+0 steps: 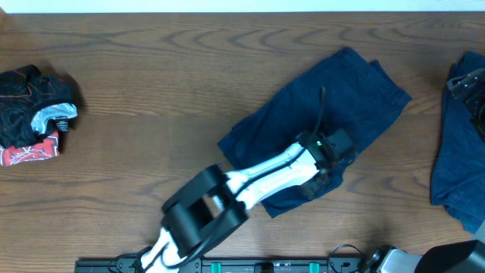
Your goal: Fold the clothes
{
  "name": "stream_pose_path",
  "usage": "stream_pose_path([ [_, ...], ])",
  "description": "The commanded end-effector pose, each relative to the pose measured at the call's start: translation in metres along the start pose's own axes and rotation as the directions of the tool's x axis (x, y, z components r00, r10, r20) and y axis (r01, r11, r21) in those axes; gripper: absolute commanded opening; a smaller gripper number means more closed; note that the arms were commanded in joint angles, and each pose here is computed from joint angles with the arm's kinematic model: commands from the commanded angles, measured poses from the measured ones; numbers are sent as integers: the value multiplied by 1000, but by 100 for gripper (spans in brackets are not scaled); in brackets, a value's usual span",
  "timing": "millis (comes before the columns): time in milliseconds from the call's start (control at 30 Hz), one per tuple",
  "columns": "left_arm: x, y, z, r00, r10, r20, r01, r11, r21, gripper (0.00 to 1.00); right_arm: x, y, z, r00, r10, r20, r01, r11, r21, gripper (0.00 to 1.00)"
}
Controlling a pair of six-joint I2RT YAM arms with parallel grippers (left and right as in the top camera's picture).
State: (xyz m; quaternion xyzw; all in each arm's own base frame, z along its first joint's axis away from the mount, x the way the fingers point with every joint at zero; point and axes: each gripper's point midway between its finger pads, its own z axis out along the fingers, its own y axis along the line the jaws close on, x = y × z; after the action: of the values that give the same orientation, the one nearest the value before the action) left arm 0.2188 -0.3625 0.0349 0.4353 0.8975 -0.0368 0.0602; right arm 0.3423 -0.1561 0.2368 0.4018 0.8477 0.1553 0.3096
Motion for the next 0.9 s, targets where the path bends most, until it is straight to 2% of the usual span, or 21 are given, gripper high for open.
stream_pose_path([
  [0, -14, 13, -45, 993, -23, 120, 29, 998, -54, 31, -4, 5, -9, 1000, -24, 20, 25, 1000, -17, 99],
  [167, -51, 38, -78, 952, -10, 306, 44, 994, -104, 31, 0, 7, -9, 1000, -22, 2, 22, 999, -30, 99],
  [233, -67, 59, -79, 931, -49, 362, 91, 991, -101, 31, 3, 10, -9, 1000, -20, -13, 20, 999, -48, 99],
  [433, -93, 117, -73, 876, -179, 449, 183, 983, 34, 30, 9, 13, -10, 998, -45, -38, 42, 996, -73, 99],
  [600, -91, 171, -61, 848, -263, 460, 272, 961, 48, 30, 12, 22, -16, 995, -84, -48, 79, 991, -106, 99],
  [733, -81, 197, -47, 848, -306, 432, 322, 946, 37, 30, 18, 20, -19, 994, -75, -77, 68, 993, -96, 99],
  [867, -68, 229, -44, 835, -351, 423, 389, 921, -4, 29, 29, 2, -4, 989, -46, -139, 45, 999, -17, 99],
])
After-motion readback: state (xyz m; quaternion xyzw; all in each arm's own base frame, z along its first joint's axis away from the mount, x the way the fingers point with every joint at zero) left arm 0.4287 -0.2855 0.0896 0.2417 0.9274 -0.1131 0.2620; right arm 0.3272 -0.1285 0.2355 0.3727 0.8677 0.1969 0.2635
